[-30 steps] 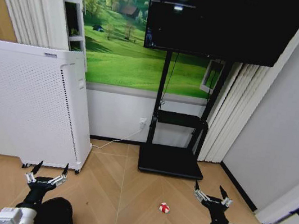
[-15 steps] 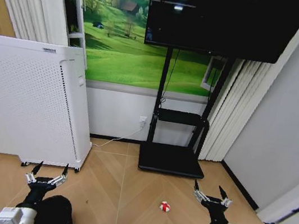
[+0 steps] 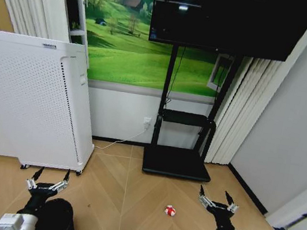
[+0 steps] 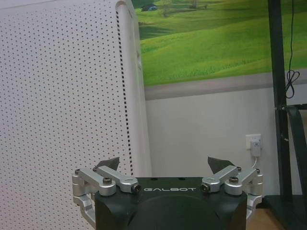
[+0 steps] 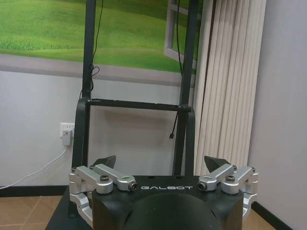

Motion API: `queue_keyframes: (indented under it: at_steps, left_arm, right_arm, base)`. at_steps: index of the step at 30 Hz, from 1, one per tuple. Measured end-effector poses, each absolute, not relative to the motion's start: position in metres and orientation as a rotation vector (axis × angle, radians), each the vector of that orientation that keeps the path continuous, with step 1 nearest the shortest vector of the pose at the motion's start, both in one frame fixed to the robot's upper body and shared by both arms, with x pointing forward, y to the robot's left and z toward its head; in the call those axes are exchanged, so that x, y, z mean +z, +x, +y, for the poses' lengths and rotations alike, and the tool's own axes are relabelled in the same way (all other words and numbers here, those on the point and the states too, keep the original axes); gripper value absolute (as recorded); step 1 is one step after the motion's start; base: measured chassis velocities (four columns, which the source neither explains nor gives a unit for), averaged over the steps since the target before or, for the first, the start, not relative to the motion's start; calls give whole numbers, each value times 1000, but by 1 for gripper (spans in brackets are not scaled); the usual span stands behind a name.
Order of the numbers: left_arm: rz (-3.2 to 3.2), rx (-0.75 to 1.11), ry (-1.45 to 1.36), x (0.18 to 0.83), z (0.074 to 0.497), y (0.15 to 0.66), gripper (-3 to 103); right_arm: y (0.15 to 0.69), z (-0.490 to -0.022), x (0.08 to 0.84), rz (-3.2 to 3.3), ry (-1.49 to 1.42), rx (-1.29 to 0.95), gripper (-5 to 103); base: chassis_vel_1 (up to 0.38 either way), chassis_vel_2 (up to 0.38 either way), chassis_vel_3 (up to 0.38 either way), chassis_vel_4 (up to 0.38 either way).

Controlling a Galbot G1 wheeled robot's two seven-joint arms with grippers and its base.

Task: Pick up the trash bin and place the garbage on the floor into it.

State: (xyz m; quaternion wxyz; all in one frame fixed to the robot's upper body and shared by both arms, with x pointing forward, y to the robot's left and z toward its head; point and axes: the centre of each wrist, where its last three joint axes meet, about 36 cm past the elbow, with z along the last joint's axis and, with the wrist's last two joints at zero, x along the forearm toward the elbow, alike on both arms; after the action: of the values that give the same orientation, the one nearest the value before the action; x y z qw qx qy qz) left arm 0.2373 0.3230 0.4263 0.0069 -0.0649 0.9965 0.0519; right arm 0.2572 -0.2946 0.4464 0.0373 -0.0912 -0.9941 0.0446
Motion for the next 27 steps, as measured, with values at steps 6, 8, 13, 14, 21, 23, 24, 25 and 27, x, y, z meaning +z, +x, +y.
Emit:
queue_keyframes:
  at_steps: [6, 8, 13, 14, 21, 23, 24, 25, 27]
  left_arm:
    - [3119, 162, -205, 425, 323, 237, 100]
    - [3120, 161, -207, 424, 324, 237, 100]
    - [3121, 161, -209, 424, 324, 237, 100]
    - [3120, 161, -209, 424, 324, 236, 100]
    - [3118, 163, -212, 423, 324, 236, 100]
    - [3119, 164, -214, 422, 324, 236, 100]
    - [3120, 169, -216, 422, 325, 236, 100]
    - [3125, 181, -215, 420, 326, 235, 100]
    - [3131, 189, -213, 419, 327, 234, 100]
  right_arm:
    - [257, -295, 446, -3051, -281, 137, 100]
    - [257, -295, 446, -3051, -282, 137, 100]
    - [257, -295, 446, -3052, -283, 139, 100]
    - [257, -295, 446, -3052, -284, 139, 100]
    - [256, -295, 446, -3051, -284, 138, 100]
    - [256, -295, 446, -3051, -284, 139, 100]
    - [256, -296, 446, -3051, -284, 139, 100]
    - [256, -296, 446, -3051, -284, 139, 100]
    - [256, -296, 446, -3051, -284, 139, 100]
  base:
    - [0, 0, 0, 0]
    - [0, 0, 0, 0]
    - [0, 0, 0, 0]
    - [0, 0, 0, 0]
    - [0, 0, 0, 0]
    - [0, 0, 0, 0]
    - [0, 0, 0, 0]
    - [0, 0, 0, 0]
    - [0, 0, 0, 0]
